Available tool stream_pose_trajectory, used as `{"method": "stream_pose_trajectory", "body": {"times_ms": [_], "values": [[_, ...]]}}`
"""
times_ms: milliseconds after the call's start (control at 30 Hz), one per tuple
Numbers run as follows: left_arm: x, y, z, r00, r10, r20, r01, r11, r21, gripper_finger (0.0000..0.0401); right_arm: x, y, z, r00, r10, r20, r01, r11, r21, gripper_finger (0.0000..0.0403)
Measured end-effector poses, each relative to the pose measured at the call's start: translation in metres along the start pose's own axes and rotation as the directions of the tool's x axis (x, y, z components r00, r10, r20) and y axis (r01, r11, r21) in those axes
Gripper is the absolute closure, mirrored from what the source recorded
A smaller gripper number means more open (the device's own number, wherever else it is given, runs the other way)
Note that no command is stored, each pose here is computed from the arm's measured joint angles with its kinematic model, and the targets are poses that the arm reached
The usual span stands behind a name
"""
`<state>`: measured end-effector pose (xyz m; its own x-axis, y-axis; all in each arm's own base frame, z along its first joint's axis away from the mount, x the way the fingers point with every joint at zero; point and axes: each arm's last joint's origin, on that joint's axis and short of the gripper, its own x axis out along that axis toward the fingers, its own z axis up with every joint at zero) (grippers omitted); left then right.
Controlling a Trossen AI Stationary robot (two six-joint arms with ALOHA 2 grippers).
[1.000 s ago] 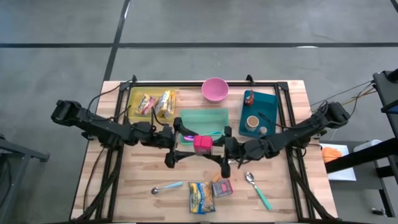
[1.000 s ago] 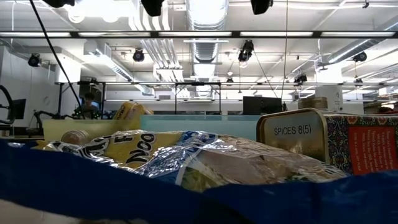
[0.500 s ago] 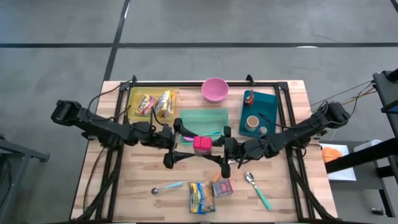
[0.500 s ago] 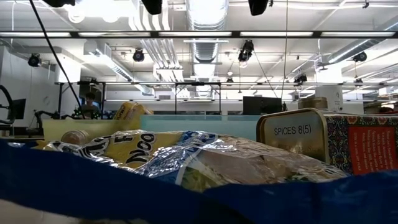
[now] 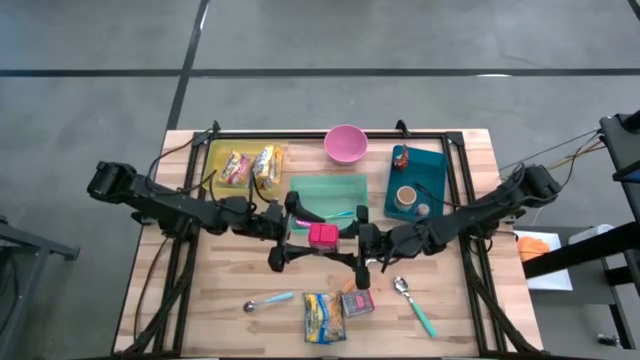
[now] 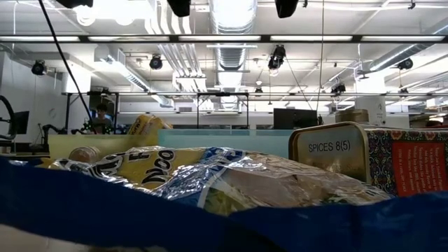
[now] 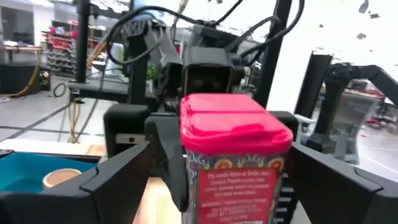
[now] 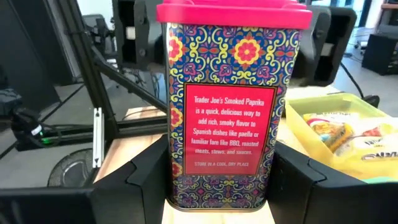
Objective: Pick & Place Food Item
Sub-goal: Put the left red seasoning can into the blue bin
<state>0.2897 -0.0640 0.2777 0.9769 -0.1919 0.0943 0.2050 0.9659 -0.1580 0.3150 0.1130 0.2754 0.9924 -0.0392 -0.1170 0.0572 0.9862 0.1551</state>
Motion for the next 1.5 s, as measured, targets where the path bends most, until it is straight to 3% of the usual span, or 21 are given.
{"method": "stream_pose_trajectory", "body": {"times_ms": [133, 433, 867, 1133, 1333, 1500], "values": [[0.003, 0.000, -0.002, 0.999, 0.006, -0.051, -0.006, 1.000, 0.001, 0.0079, 0.002, 0.000, -0.001, 1.000, -0.001, 0.008, 0.001, 1.000, -0.015, 0.0206], [0.006, 0.000, -0.005, 0.997, -0.018, -0.079, 0.021, 0.999, 0.026, 0.0232, 0.002, 0.000, 0.003, 0.999, -0.021, 0.024, 0.021, 1.000, -0.020, 0.0206], [0.006, 0.000, -0.007, 0.995, -0.032, -0.093, 0.034, 0.999, 0.024, 0.0232, 0.003, 0.001, 0.003, 0.999, -0.029, 0.025, 0.030, 0.999, -0.021, 0.0202], [-0.005, 0.000, -0.014, 0.960, -0.032, -0.279, 0.014, 0.998, -0.065, 0.0232, 0.002, -0.002, -0.007, 0.996, -0.054, -0.073, 0.057, 0.998, 0.038, 0.0040], [-0.009, 0.001, -0.022, 0.897, 0.006, -0.442, -0.053, 0.994, -0.094, 0.0232, 0.001, -0.004, -0.005, 0.961, -0.104, -0.257, 0.123, 0.991, 0.061, 0.0017], [-0.011, 0.002, -0.027, 0.885, 0.019, -0.465, -0.067, 0.994, -0.087, 0.0232, 0.001, -0.003, 0.014, 0.919, -0.116, -0.376, 0.151, 0.986, 0.065, 0.0016]]}}
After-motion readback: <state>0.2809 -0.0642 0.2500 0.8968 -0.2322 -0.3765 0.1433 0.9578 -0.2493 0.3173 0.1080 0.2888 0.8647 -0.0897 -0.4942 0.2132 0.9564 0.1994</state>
